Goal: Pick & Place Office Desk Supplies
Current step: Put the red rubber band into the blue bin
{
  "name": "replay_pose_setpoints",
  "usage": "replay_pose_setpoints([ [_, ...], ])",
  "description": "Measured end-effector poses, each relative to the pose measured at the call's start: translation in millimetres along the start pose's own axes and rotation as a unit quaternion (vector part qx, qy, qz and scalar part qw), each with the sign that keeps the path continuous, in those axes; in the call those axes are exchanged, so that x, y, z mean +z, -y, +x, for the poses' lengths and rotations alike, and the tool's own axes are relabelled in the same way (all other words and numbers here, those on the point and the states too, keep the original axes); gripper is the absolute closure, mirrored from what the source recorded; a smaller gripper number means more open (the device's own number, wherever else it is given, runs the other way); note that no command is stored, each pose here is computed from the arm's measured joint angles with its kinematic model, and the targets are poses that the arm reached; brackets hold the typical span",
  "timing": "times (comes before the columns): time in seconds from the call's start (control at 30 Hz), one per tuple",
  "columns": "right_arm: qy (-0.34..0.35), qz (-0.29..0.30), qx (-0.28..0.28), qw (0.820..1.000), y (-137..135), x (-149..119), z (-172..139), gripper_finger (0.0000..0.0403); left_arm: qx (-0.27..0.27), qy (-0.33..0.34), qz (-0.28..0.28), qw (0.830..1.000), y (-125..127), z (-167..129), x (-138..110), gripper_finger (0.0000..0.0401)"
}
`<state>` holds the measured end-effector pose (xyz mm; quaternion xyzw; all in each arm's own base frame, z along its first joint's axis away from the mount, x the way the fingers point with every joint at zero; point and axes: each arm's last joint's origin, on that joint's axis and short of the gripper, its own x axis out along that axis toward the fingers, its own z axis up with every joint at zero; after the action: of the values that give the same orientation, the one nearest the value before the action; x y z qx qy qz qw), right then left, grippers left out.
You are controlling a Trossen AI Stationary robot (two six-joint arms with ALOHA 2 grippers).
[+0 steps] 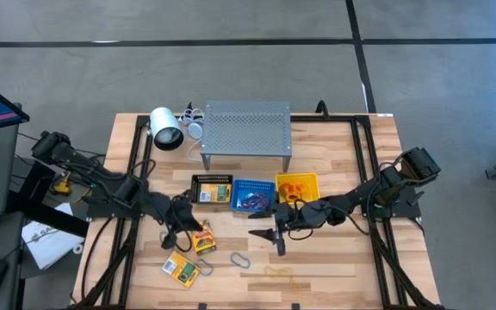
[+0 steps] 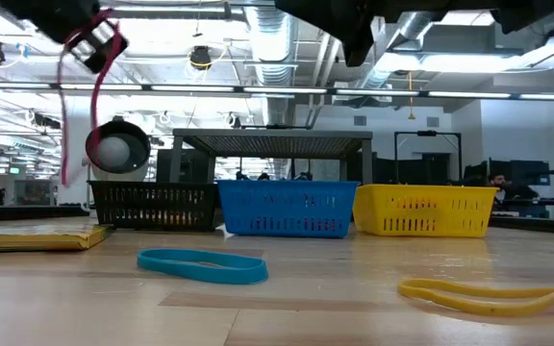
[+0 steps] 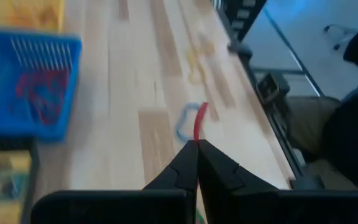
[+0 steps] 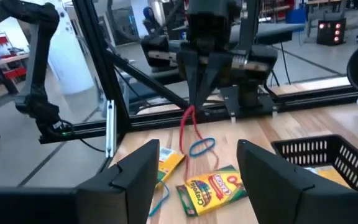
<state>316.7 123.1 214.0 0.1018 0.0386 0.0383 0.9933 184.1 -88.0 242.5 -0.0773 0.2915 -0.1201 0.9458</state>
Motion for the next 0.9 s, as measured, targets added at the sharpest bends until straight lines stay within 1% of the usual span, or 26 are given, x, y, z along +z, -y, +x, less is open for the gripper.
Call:
replay_pose_setpoints([
  [0.17,0.011,0.003,-0.004,1.0,0.5,2.4,0.8,0.0191,0.004,0.066,0.047,0.997,-5.3,0.0,14.7,0.04],
  [0.27,0.006,-0.002,-0.007,1.0,0.2,-2.0,10.0,0.0191,0.012,0.1,0.064,0.993,-10.0,-0.6,22.7,0.04],
  [0.37,0.005,-0.016,-0.011,1.0,-0.7,-5.6,27.2,0.0191,0.022,0.128,0.07,0.989,-15.0,0.5,29.8,0.04],
  [0.5,0.007,-0.033,-0.022,0.999,2.6,-6.9,47.7,0.0191,0.033,0.138,0.067,0.988,-20.4,5.2,33.1,0.04],
  [0.63,0.016,-0.035,-0.037,0.999,12.1,-3.2,64.1,0.0191,0.039,0.14,0.064,0.987,-23.5,15.4,34.0,0.04],
  [0.77,0.016,-0.033,-0.05,0.998,22.5,-2.2,72.5,0.0191,0.037,0.14,0.067,0.987,-24.0,24.1,34.0,0.04],
  [0.9,0.01,-0.025,-0.045,0.999,27.1,-4.4,75.4,0.0191,0.036,0.147,0.066,0.986,-23.7,26.4,35.2,0.04],
])
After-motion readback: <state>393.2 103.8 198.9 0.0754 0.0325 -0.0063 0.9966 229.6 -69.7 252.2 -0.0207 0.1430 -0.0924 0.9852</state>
